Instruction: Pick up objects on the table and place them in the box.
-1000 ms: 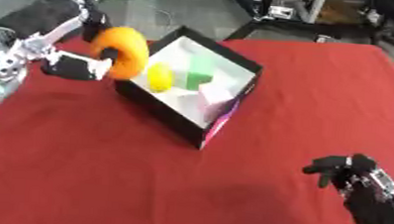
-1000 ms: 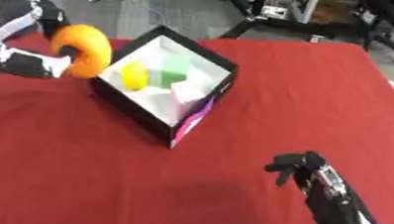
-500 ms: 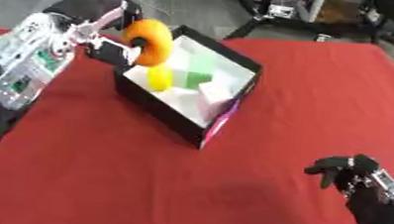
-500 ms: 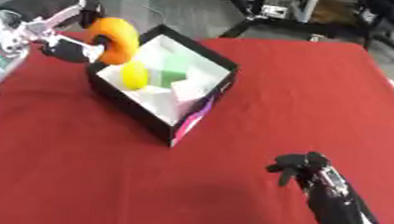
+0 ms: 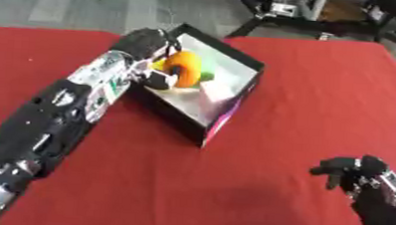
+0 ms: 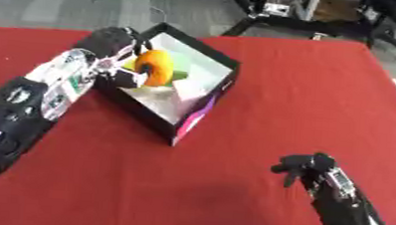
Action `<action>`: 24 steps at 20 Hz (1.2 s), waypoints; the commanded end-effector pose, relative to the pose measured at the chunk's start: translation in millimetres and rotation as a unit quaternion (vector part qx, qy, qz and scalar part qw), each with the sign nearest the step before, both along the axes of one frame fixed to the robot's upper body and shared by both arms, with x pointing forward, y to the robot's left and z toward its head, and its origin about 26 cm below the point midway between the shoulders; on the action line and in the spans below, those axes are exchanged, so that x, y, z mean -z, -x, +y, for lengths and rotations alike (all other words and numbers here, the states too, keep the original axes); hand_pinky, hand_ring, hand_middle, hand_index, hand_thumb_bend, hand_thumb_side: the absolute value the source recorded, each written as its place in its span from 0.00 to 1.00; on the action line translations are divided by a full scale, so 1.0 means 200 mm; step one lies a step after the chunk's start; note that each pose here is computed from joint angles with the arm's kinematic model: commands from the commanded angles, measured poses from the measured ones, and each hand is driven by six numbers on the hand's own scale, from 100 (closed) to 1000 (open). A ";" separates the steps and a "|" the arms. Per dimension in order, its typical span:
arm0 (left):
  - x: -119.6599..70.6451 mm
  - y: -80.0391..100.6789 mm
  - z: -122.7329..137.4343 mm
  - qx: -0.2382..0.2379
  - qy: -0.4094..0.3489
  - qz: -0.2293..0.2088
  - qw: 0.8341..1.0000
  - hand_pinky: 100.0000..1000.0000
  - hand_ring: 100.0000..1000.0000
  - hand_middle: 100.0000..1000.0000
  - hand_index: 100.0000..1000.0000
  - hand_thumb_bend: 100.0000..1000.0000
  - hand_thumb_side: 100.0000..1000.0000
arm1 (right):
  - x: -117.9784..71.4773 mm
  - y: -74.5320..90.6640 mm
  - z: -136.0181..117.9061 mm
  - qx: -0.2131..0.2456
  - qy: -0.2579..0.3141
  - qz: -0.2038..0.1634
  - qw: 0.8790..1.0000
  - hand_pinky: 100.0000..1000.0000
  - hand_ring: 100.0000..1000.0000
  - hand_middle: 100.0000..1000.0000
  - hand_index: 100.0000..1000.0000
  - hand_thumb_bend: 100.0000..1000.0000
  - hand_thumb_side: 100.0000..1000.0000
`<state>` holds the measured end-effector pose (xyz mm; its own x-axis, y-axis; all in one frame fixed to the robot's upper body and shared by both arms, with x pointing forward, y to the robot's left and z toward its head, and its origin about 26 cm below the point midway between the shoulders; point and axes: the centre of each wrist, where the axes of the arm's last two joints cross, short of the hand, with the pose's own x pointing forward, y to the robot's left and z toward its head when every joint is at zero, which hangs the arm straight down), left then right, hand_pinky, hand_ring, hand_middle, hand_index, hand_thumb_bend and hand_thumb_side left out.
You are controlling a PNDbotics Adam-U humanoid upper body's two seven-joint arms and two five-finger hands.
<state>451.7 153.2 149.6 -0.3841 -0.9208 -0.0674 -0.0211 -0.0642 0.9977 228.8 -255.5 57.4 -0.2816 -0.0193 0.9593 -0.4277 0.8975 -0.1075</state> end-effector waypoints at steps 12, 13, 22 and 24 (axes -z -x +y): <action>-0.19 0.04 0.11 -0.004 0.060 -0.037 0.998 0.75 0.63 0.71 0.92 0.22 1.00 | -0.01 0.01 -0.01 0.008 0.007 0.001 1.000 1.00 0.69 0.34 0.66 0.00 1.00; -0.21 0.05 0.12 -0.007 0.067 -0.039 0.997 0.75 0.63 0.71 0.92 0.20 1.00 | -0.01 0.01 -0.01 0.009 0.008 0.001 1.000 1.00 0.69 0.34 0.66 0.00 1.00; -0.40 0.22 0.25 -0.004 0.161 -0.062 0.985 0.77 0.64 0.71 0.91 0.16 1.00 | -0.01 0.01 -0.01 0.014 0.011 0.003 1.000 1.00 0.69 0.34 0.66 0.00 1.00; -0.45 0.28 0.27 0.006 0.183 -0.074 0.980 0.77 0.63 0.70 0.89 0.16 1.00 | -0.01 0.01 -0.02 0.016 0.011 0.002 1.000 1.00 0.69 0.34 0.66 0.00 1.00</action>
